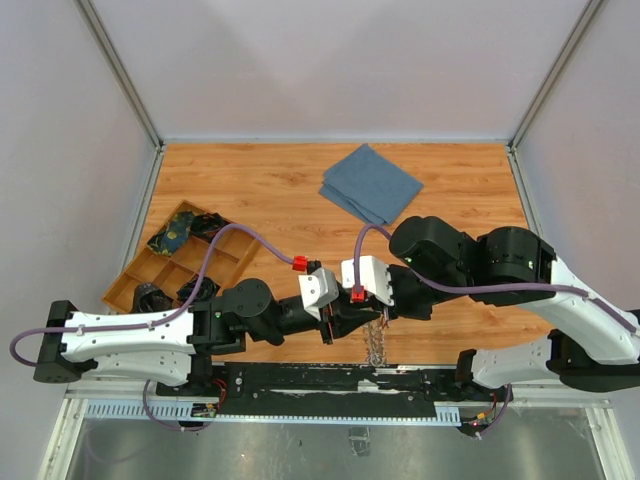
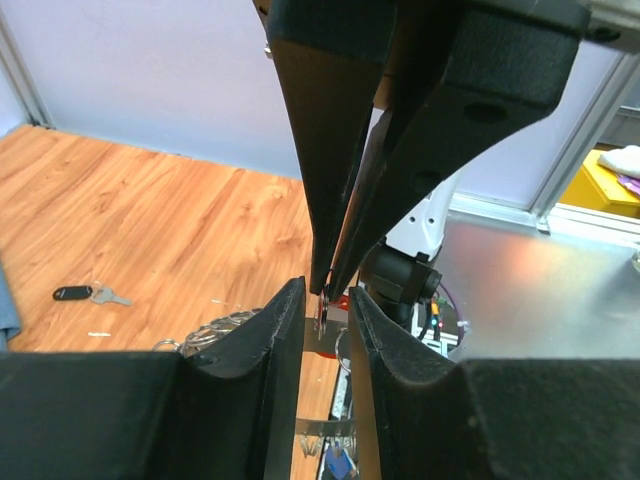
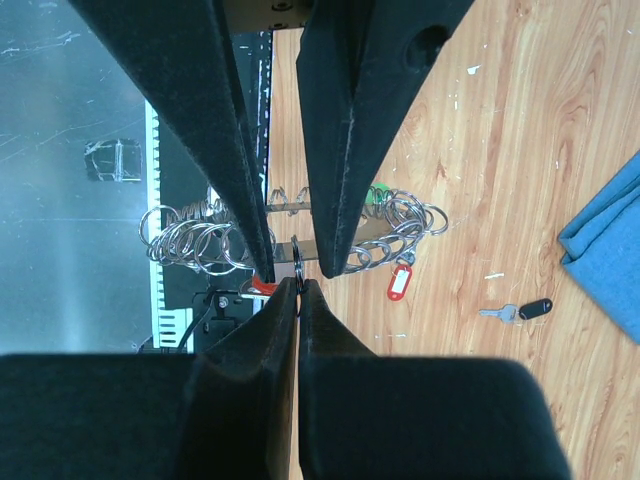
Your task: Put the keys on the keyring
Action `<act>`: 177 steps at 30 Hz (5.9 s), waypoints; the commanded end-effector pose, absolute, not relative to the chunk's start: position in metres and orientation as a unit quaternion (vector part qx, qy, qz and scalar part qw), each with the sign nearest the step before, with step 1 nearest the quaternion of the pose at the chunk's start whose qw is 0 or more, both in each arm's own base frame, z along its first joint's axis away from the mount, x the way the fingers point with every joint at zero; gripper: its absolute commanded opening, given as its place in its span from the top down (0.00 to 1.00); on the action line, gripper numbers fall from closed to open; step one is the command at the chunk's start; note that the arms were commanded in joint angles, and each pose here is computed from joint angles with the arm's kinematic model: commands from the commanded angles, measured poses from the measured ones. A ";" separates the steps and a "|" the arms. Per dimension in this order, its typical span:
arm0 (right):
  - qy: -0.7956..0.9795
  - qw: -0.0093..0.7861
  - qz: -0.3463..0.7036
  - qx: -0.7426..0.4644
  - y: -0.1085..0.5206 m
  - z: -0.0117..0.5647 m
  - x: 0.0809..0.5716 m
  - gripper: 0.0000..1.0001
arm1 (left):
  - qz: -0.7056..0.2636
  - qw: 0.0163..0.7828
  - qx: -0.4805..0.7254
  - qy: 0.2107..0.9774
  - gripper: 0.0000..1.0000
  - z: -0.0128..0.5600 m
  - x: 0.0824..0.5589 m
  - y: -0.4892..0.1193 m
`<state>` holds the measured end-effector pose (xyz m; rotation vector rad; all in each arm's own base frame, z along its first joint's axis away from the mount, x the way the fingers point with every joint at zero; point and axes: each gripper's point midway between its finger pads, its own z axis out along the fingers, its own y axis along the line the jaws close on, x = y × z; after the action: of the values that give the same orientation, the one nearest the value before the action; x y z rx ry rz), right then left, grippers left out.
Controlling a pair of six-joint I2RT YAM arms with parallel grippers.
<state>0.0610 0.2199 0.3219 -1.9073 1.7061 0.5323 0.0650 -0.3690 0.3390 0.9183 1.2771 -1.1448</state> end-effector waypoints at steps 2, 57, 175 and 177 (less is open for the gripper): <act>0.621 0.277 0.212 -0.702 0.222 0.329 0.057 1.00 | -0.497 0.559 0.390 0.537 0.72 0.340 0.060 -0.375; 0.776 0.460 0.417 -0.113 0.225 0.352 0.112 0.60 | -0.447 0.633 0.233 0.587 0.99 0.356 0.113 -0.332; 0.428 0.569 0.442 -0.546 0.241 0.369 0.032 0.69 | -0.590 0.578 0.353 0.440 0.99 0.405 0.033 -0.334; 0.430 0.567 0.441 -0.547 0.242 0.367 0.033 0.69 | -0.590 0.576 0.355 0.441 1.00 0.405 0.033 -0.335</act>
<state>0.0337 0.2462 0.3562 -1.2914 1.0386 1.0401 0.0381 -0.3409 0.3681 0.8847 1.1442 -1.3295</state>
